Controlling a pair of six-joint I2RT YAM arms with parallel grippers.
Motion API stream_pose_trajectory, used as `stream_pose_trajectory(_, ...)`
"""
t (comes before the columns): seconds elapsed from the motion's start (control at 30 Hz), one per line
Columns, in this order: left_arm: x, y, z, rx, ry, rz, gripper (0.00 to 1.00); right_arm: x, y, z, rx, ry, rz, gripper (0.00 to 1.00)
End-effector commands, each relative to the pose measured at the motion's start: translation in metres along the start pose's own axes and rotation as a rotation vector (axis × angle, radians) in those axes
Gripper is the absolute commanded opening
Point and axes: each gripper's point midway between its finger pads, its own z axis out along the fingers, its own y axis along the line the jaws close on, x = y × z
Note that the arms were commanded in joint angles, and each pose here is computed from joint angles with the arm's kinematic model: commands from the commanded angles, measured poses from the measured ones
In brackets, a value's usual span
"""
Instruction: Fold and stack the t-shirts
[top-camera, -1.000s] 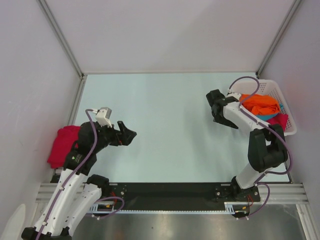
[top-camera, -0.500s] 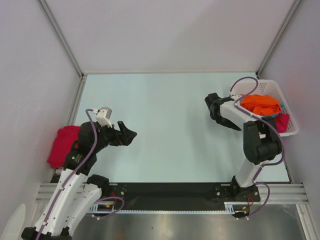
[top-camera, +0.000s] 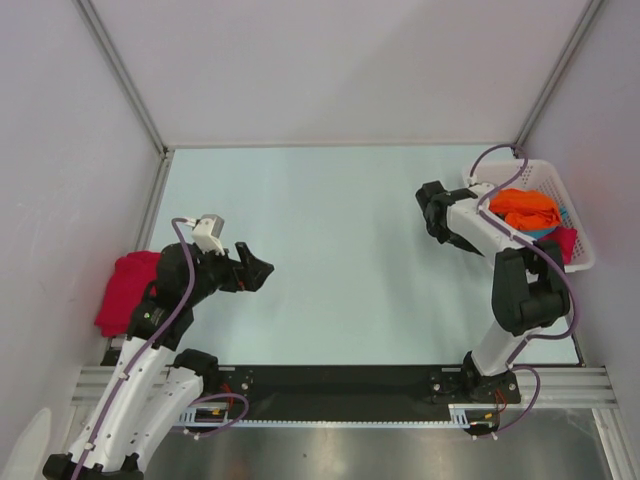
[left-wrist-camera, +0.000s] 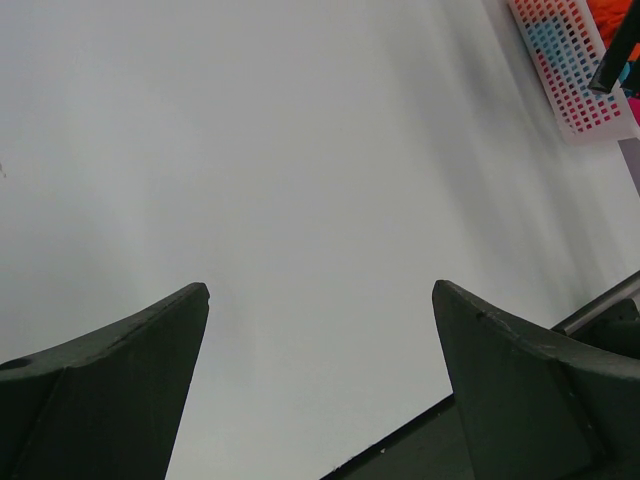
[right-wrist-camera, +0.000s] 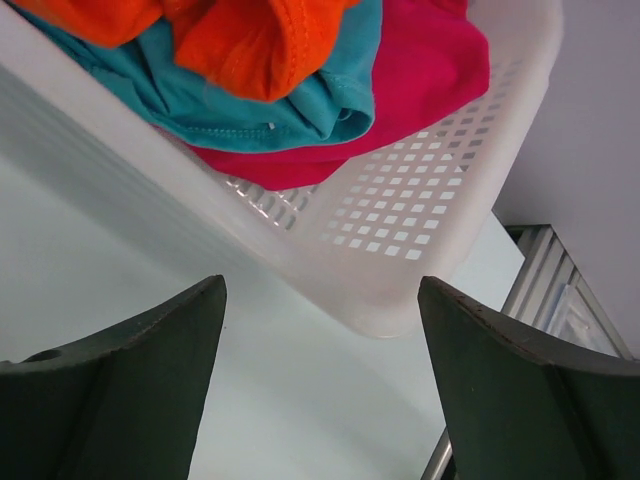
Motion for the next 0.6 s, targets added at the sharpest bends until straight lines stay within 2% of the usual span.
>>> stream_pose_trajectory(0.0, -0.007, -0.005, 0.001, 0.032, -0.027, 0.036, 0.99, -0.023, -0.017, 0.006, 0.060, -0.051, 0.049, 0.84)
stream_pose_trajectory(0.43, -0.006, -0.004, 0.001, 0.027, -0.022, 0.036, 1.00, -0.019, 0.017, 0.041, -0.030, 0.077, 0.030, 0.82)
stream_pose_trajectory(0.5, -0.006, -0.004, 0.000, 0.027, -0.022, 0.034, 1.00, -0.020, 0.023, 0.042, -0.048, 0.086, 0.017, 0.79)
stream_pose_trajectory(0.57, -0.007, -0.004, 0.000, 0.024, -0.023, 0.031, 1.00, -0.017, 0.033, 0.043, -0.080, 0.102, 0.004, 0.68)
